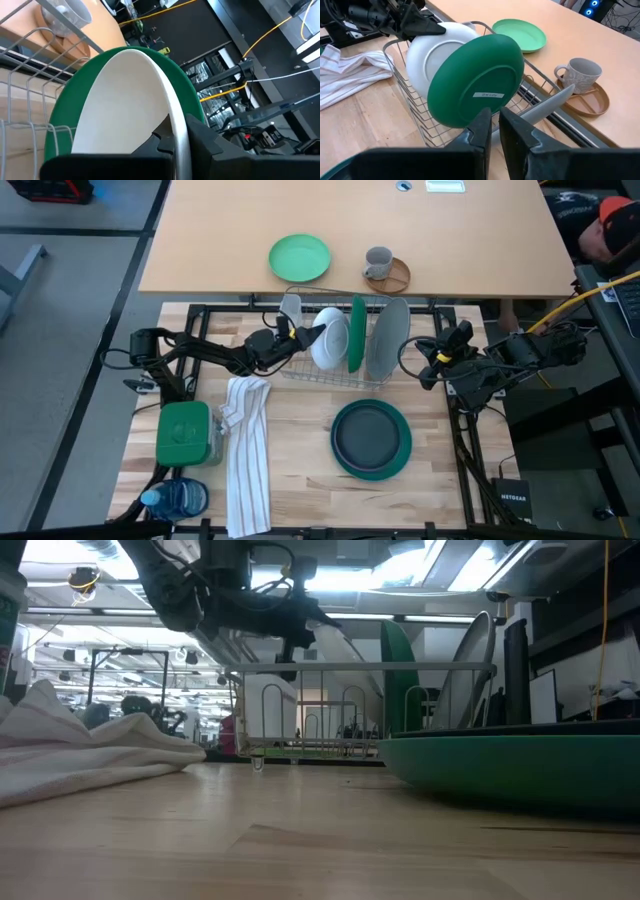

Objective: Sort dishes
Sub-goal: Put the white plate in the dish rack

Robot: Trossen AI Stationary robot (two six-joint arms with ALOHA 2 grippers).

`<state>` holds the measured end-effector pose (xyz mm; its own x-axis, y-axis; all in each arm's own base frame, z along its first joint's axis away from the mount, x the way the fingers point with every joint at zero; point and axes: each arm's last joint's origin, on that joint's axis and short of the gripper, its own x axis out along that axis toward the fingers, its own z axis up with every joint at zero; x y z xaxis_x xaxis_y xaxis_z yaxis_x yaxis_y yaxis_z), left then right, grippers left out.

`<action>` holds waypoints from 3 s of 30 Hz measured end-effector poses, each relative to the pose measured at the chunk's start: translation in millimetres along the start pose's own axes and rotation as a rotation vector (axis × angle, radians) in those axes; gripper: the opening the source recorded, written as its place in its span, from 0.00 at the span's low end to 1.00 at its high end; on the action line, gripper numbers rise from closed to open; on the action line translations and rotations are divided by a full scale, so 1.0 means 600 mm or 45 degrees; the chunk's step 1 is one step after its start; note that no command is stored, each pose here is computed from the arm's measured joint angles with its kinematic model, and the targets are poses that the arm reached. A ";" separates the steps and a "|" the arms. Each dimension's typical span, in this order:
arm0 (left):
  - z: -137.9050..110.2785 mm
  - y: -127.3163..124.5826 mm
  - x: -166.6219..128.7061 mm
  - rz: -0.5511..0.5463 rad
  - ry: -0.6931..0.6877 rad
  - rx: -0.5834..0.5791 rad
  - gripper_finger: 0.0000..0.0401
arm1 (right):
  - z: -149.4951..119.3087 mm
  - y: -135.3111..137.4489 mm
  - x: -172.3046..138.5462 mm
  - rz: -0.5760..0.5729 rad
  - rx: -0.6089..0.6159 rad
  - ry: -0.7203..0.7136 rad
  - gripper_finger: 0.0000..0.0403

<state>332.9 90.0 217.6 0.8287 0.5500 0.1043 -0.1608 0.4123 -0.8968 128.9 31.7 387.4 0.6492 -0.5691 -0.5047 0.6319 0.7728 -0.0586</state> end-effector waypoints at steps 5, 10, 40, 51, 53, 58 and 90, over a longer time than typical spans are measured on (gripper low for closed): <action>0.001 0.001 0.000 0.019 -0.038 -0.003 0.05 | 0.000 0.003 0.002 -0.004 -0.007 0.005 0.10; 0.003 -0.002 0.002 0.027 -0.063 0.003 0.06 | -0.001 0.011 0.007 -0.014 -0.026 0.016 0.10; -0.003 -0.023 0.045 0.200 -0.008 0.077 0.07 | -0.005 0.030 0.018 0.002 -0.067 0.078 0.10; -0.011 -0.009 0.049 0.229 0.000 0.099 0.07 | -0.005 0.030 0.018 0.011 -0.067 0.087 0.10; -0.011 -0.009 0.049 0.227 0.003 0.132 0.07 | -0.005 0.030 0.018 0.012 -0.067 0.088 0.10; -0.011 -0.009 0.049 0.228 0.003 0.148 0.07 | -0.005 0.030 0.018 0.012 -0.066 0.087 0.10; -0.019 -0.013 0.046 0.220 0.036 0.300 0.29 | -0.006 0.031 0.018 0.044 -0.063 0.117 0.10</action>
<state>363.4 93.7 222.4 0.7923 0.6076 -0.0562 -0.4182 0.4736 -0.7752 146.4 41.1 377.8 0.6271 -0.5156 -0.5839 0.5866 0.8058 -0.0815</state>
